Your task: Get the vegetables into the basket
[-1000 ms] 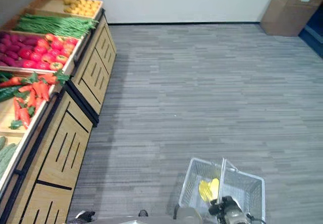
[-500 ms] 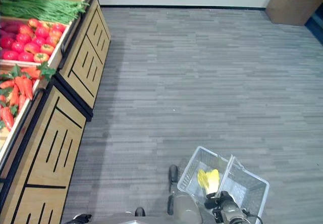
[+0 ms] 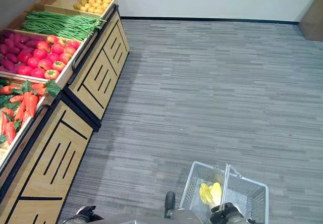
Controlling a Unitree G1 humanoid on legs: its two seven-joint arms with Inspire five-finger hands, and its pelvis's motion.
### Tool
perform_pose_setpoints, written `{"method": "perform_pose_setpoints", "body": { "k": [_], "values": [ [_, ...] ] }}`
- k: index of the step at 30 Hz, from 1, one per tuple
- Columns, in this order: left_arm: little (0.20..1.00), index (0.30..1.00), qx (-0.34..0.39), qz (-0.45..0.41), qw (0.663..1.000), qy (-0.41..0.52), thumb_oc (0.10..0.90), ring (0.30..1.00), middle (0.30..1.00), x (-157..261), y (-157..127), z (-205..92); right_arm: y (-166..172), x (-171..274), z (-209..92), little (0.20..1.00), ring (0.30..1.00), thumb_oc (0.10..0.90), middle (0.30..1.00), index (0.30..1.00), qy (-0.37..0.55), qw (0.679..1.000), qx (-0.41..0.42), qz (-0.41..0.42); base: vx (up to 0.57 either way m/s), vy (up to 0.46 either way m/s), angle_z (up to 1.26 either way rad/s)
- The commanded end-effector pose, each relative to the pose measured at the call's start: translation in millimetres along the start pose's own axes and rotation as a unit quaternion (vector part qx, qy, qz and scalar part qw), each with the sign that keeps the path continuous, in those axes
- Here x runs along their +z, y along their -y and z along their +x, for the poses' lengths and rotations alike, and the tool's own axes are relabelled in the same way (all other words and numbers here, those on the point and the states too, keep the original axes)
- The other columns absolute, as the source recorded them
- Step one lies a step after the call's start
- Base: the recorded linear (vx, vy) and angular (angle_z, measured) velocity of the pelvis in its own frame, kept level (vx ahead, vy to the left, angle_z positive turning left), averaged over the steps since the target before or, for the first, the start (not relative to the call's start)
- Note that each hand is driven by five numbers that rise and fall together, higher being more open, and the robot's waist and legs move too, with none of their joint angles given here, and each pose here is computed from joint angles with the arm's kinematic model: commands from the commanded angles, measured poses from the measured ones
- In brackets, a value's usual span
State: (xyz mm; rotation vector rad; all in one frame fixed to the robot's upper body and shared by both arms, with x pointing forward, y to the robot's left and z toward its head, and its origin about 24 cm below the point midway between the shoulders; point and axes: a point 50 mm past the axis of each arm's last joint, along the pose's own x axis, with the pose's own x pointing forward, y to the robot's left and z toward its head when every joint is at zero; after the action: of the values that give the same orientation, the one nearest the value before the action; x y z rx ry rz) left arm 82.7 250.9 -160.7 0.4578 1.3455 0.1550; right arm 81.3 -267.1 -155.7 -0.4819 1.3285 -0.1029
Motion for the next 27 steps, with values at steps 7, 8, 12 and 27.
{"method": "perform_pose_setpoints", "body": {
  "k": [7,8,12,27],
  "values": [
    [1.0,1.0,-0.002,0.021,1.0,-0.022,0.9,1.0,1.0,-12.2,2.8,-0.8,22.0,-34.1,-2.2,0.3,0.3,0.4,0.3,0.3,-0.057,0.998,-0.029,-0.029,0.1,-0.092,0.41],
    [1.0,1.0,0.002,0.026,0.999,-0.023,0.9,1.0,1.0,-12.7,0.8,-0.6,21.5,-34.7,-2.3,0.3,0.3,0.4,0.3,0.3,-0.056,0.998,-0.029,-0.027,0.11,-0.031,0.52],
    [1.0,1.0,0.003,0.028,0.999,-0.027,0.9,1.0,1.0,-16.7,1.2,-0.9,20.5,-36.4,-2.6,0.3,0.3,0.4,0.3,0.3,-0.055,0.998,-0.029,-0.023,0.11,0.04,0.25],
    [1.0,1.0,0.011,0.046,0.998,-0.045,0.9,1.0,1.0,-31.3,-10.5,-0.8,-3.7,-26.3,-2.0,0.3,0.3,0.4,0.3,0.3,-0.046,0.997,0.017,-0.061,0.33,0.257,-0.06]
  ]
}}
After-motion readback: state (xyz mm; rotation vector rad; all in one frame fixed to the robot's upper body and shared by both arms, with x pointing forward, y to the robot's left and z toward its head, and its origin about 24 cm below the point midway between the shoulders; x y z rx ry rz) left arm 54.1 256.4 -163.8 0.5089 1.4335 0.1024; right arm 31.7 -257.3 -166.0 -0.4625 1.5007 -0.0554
